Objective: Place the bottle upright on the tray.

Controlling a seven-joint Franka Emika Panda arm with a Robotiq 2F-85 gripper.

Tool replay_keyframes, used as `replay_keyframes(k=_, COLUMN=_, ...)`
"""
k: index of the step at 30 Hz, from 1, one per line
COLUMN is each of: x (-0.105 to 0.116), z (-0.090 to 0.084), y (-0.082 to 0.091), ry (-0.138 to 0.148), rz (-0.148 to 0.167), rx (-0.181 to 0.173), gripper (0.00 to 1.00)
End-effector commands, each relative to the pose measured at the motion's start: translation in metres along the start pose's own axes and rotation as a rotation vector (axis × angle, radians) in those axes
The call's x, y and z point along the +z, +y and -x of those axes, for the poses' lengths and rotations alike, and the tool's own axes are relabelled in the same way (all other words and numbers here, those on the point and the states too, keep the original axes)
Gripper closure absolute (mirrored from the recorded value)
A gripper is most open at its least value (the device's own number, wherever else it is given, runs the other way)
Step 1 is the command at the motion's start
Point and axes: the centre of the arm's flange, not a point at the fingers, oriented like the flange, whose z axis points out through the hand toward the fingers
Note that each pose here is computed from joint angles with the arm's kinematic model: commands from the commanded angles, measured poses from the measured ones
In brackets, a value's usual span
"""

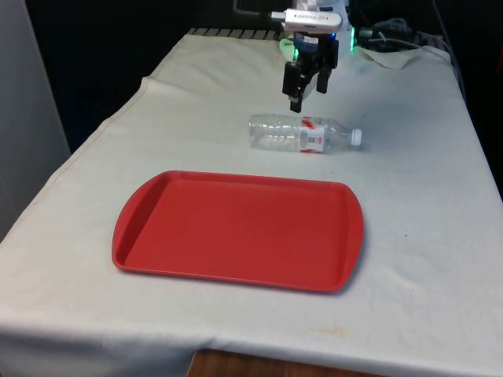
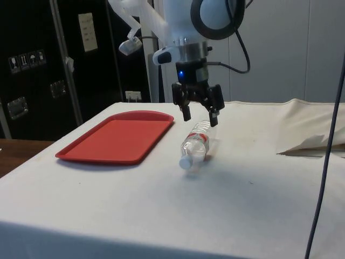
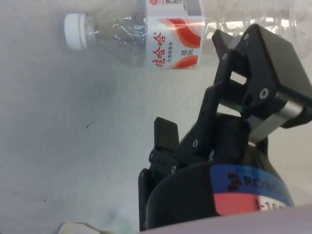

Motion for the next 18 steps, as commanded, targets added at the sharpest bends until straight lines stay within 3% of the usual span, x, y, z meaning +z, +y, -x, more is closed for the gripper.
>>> replay_keyframes(k=1, x=0.0005, z=-0.0001, y=0.0002, ry=-0.001, rz=-0.001, rx=-0.004, gripper=0.00)
replay_keyframes(k=18, x=0.0057, z=-0.0092, y=0.0050, ry=-0.010, rz=0.001, rx=-0.087, gripper=0.00)
